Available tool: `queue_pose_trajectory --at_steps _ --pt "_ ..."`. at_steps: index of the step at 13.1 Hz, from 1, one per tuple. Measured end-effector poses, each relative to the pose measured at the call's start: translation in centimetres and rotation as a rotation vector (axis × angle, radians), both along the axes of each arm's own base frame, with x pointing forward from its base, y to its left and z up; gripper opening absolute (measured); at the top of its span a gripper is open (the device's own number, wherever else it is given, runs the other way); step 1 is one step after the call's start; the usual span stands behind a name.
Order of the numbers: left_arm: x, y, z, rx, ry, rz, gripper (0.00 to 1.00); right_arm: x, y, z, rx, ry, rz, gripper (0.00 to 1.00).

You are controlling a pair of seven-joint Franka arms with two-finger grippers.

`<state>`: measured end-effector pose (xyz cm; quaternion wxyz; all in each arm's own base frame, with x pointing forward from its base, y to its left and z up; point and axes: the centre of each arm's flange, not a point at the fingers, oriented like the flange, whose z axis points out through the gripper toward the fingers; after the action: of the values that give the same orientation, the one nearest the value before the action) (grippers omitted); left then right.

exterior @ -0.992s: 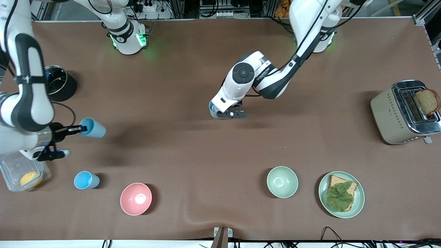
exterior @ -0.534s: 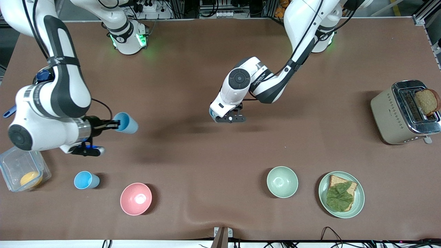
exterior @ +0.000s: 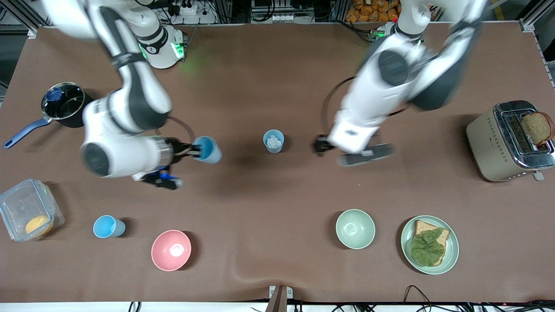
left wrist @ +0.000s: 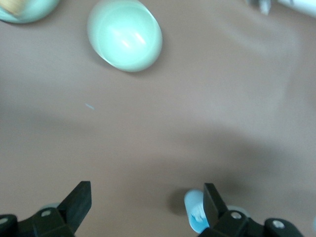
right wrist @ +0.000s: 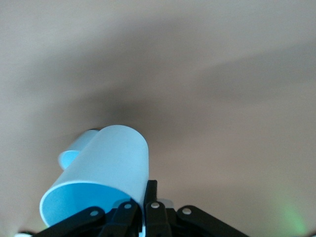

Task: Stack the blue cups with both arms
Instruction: 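Lower the right gripper's cup into the standing cup while the left gripper retracts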

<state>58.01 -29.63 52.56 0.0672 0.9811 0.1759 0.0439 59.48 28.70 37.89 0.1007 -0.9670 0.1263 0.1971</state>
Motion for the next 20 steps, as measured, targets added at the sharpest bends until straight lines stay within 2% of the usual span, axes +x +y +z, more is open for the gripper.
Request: queue_pose_trajectory --at_steps 1,3,5,7,11,14,18,19,20 --pt "0.4 3.5 2.3 0.021 -0.019 0.028 1.00 -1.5 4.0 0.0 -0.029 -0.029 -0.012 0.04" --pt "1.0 10.1 5.1 0.102 -0.047 -0.011 1.00 -4.2 9.8 -0.3 -0.061 -0.067 -0.049 0.04" --pt "1.4 15.9 6.7 0.138 -0.059 -0.072 1.00 -5.6 12.5 -1.2 -0.087 -0.077 -0.094 0.04" --pt "1.2 19.4 7.0 0.166 -0.026 -0.110 1.00 -6.7 14.1 -3.1 -0.121 -0.065 -0.117 0.04" --pt "-0.2 21.6 7.2 0.195 0.002 -0.158 1.00 -8.9 16.7 -7.2 -0.210 -0.065 -0.151 0.04" --pt "-2.0 21.8 7.0 0.210 0.038 -0.176 1.00 -10.0 17.5 -8.4 -0.223 -0.068 -0.168 0.04" --pt "-2.9 22.2 7.4 0.218 0.068 -0.188 1.00 -9.9 17.3 -8.4 -0.230 -0.067 -0.190 0.04" --pt "-3.0 22.2 7.3 0.219 0.076 -0.190 1.00 -9.9 17.3 -8.4 -0.233 -0.066 -0.201 0.09" --pt "-3.1 22.2 7.1 0.219 0.081 -0.191 1.00 -9.7 17.3 -8.3 -0.234 -0.068 -0.210 0.20"
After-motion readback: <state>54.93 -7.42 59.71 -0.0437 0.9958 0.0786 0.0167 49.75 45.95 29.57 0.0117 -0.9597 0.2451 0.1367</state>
